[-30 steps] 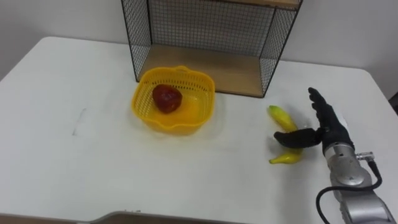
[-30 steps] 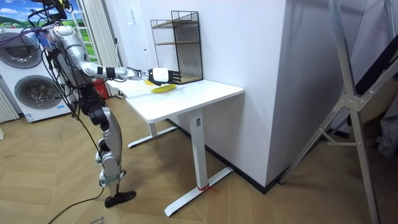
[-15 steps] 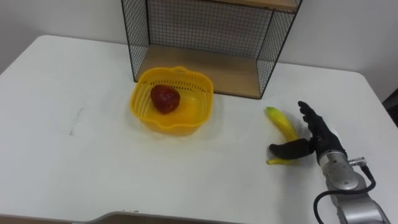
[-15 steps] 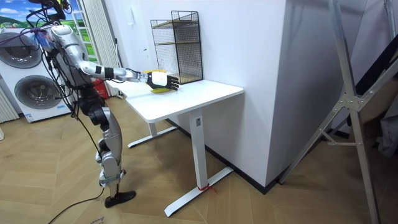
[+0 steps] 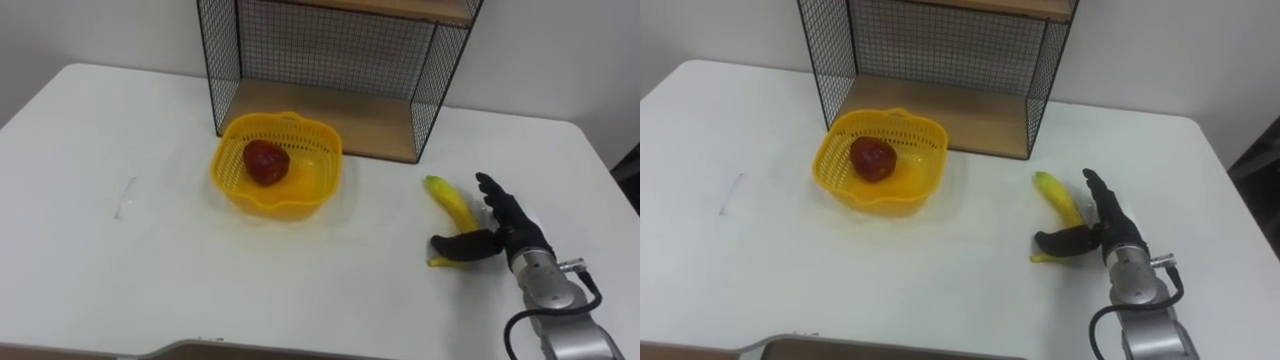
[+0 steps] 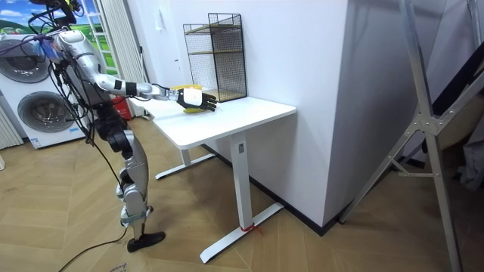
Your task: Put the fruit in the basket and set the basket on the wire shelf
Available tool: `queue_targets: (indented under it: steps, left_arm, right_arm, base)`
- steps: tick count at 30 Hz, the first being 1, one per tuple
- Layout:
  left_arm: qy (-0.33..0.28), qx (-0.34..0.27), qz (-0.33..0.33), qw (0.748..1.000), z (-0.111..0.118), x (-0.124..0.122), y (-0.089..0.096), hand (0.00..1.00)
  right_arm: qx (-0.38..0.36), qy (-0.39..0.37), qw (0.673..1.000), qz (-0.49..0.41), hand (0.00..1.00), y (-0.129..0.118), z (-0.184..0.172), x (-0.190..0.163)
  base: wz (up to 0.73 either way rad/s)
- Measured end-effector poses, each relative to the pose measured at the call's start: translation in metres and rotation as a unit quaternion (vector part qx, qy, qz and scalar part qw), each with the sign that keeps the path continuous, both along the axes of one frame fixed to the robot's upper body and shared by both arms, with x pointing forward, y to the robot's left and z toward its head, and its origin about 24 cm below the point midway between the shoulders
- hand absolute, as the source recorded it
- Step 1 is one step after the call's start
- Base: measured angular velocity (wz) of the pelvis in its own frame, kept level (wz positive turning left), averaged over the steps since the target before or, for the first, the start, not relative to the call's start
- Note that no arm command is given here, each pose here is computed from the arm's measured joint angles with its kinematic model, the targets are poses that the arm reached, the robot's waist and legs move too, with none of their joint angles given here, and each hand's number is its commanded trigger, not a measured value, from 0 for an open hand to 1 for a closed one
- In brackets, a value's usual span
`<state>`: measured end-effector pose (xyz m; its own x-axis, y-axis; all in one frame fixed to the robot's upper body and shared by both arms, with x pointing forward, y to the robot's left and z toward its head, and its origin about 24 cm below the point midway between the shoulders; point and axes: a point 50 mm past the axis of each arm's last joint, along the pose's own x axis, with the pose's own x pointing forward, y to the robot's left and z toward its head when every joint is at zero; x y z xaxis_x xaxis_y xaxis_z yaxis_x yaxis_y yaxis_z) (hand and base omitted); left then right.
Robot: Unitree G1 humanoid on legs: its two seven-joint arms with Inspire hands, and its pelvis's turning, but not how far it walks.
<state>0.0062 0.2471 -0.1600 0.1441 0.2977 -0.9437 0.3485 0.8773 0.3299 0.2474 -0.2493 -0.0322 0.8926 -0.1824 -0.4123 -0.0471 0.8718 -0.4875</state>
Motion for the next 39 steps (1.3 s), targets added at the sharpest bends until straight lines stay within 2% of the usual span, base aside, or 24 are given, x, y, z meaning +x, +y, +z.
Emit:
queue_targets:
  steps: [22, 23, 24, 39]
  left_arm:
    - [0.003, 0.008, 0.002, 1.000, 0.002, -0.001, 0.007, 0.00]
    - [0.003, 0.008, 0.002, 1.000, 0.002, -0.001, 0.007, 0.00]
    - [0.004, 0.009, 0.002, 1.000, 0.002, -0.001, 0.007, 0.00]
    - [0.001, 0.010, 0.001, 1.000, 0.002, 0.001, 0.009, 0.00]
  right_arm:
    - [-0.004, 0.018, 1.000, 0.007, 0.00, -0.001, -0.011, -0.004]
    - [-0.003, 0.020, 1.000, 0.007, 0.27, -0.001, -0.011, -0.005]
    - [-0.002, 0.022, 1.000, 0.009, 1.00, -0.001, -0.012, -0.005]
    - [-0.039, 0.014, 0.999, -0.009, 1.00, -0.017, -0.004, 0.001]
  base:
    - [0.00]
    - [0.00]
    - [0.00]
    - [0.00]
